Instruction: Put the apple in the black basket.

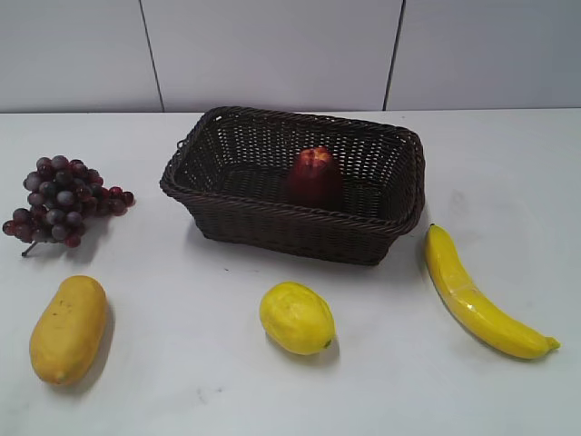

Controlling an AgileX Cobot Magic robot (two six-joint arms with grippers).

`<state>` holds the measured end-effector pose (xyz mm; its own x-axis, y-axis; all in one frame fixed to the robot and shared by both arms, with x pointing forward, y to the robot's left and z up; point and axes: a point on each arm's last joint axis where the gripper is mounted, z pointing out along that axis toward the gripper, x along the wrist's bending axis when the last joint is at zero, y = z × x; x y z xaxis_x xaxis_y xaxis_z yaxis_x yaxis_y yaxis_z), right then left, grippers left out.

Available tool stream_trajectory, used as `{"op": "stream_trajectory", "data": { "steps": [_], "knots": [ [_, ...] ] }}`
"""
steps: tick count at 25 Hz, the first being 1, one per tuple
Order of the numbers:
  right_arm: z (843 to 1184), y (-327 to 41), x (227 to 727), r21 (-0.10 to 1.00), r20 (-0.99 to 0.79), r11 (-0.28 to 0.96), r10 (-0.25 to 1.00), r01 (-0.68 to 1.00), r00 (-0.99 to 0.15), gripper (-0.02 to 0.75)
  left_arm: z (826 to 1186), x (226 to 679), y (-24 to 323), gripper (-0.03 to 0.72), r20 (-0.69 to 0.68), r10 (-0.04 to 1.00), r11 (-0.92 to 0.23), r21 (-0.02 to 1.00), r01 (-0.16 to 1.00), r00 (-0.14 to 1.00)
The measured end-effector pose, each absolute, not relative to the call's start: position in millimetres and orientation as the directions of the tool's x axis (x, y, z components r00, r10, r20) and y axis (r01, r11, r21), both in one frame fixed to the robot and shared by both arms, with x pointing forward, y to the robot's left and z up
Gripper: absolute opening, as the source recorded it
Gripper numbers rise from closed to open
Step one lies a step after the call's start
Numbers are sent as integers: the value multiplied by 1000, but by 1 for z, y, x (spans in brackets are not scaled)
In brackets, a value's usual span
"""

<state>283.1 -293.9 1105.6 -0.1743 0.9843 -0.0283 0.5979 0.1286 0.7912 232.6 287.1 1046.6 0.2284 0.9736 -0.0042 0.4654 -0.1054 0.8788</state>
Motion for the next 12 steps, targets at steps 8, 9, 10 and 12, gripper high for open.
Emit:
{"op": "stream_trajectory", "data": {
  "steps": [8, 9, 10, 12],
  "knots": [
    [1057, -301, 254, 830, -47, 144, 981, 539, -190, 594, 1047, 233, 287, 435, -4, 974, -105, 879, 465, 228],
    [1054, -300, 254, 829, -46, 144, 981, 540, -190, 594, 1047, 233, 287, 435, -4, 974, -105, 879, 465, 228],
    [1052, -300, 255, 826, -45, 144, 981, 545, -191, 594, 1047, 233, 287, 435, -4, 974, -105, 879, 465, 228],
    [1051, -300, 255, 828, -46, 145, 980, 542, -192, 594, 1047, 233, 287, 435, -4, 974, -105, 879, 465, 228]
  ]
}}
